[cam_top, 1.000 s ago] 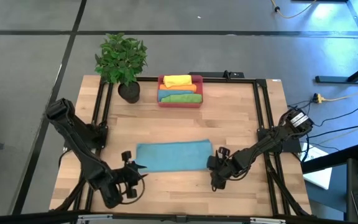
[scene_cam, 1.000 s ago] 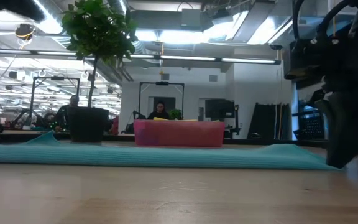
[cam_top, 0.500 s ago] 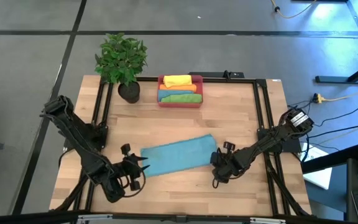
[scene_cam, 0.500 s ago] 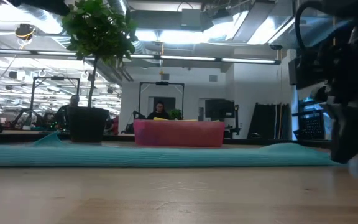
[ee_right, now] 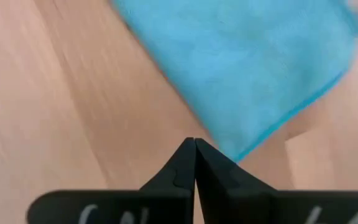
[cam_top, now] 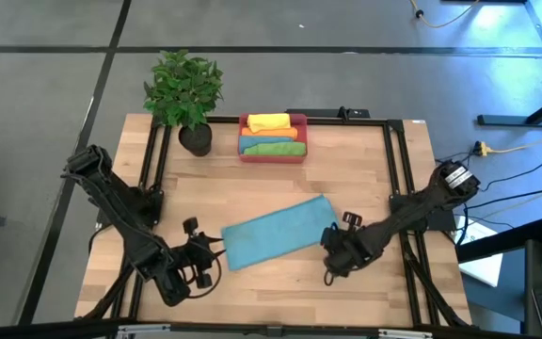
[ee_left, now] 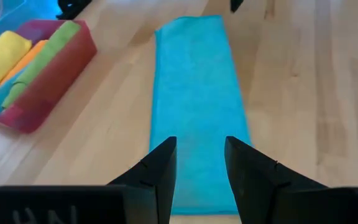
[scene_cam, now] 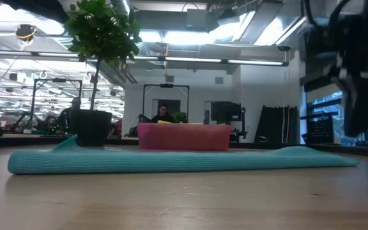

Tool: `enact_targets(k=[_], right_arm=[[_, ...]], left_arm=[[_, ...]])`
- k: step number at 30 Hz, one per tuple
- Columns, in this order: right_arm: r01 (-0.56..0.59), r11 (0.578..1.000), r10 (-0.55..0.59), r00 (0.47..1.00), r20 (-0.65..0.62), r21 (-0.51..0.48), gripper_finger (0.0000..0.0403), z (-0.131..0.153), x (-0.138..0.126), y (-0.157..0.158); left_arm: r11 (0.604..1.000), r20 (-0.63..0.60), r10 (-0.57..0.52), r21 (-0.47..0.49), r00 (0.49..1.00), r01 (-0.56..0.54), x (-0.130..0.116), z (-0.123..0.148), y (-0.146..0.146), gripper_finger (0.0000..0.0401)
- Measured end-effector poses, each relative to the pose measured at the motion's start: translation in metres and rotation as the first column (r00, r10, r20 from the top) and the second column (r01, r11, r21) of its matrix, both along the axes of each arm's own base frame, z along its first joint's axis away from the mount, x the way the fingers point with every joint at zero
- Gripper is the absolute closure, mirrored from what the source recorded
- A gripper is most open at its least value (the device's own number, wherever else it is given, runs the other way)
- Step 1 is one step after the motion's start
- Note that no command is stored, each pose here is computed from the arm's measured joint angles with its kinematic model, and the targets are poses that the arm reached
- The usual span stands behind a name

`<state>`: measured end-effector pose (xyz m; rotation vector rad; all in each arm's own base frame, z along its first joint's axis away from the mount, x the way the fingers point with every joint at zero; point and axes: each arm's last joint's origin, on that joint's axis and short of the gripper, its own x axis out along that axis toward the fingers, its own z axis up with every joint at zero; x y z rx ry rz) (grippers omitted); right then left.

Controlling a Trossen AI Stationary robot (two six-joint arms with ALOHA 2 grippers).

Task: Roll microfiber towels into tight, uniform cylinder then place into a basket
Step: Fold the blue towel

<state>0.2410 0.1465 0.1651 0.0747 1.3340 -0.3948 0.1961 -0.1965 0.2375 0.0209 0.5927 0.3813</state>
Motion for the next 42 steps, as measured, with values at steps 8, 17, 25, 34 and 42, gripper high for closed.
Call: enact_targets(k=[8, 17, 25, 34, 42], right_arm=[[-0.044, 0.999, 0.044, 0.988, 0.149, -0.005, 0.0392, 0.015, 0.005, 0.018], [0.004, 0.998, 0.007, 0.977, 0.212, -0.055, 0.0392, -0.006, -0.001, 0.009], [0.092, 0.995, -0.080, 0.975, 0.206, -0.047, 0.0392, -0.022, -0.008, -0.002], [0.146, 0.978, -0.126, 0.983, 0.137, -0.146, 0.0392, -0.047, -0.018, -0.037], [0.173, 0.948, -0.135, 0.979, 0.155, -0.269, 0.0392, -0.059, -0.016, -0.073]], left_arm=[[0.997, -0.071, 0.065, 0.043, 0.995, -0.062, 0.006, -0.015, 0.020, 0.0274], [0.979, -0.303, 0.191, -0.006, 0.933, -0.203, 0.014, -0.064, 0.073, 0.0274], [0.959, -0.367, 0.213, -0.097, 0.906, -0.265, 0.007, -0.106, 0.104, 0.0274], [0.953, -0.282, 0.099, -0.248, 0.954, -0.172, 0.008, -0.113, 0.088, 0.0274], [0.856, -0.005, -0.102, -0.510, 0.995, 0.085, 0.021, -0.094, 0.049, 0.0274]])
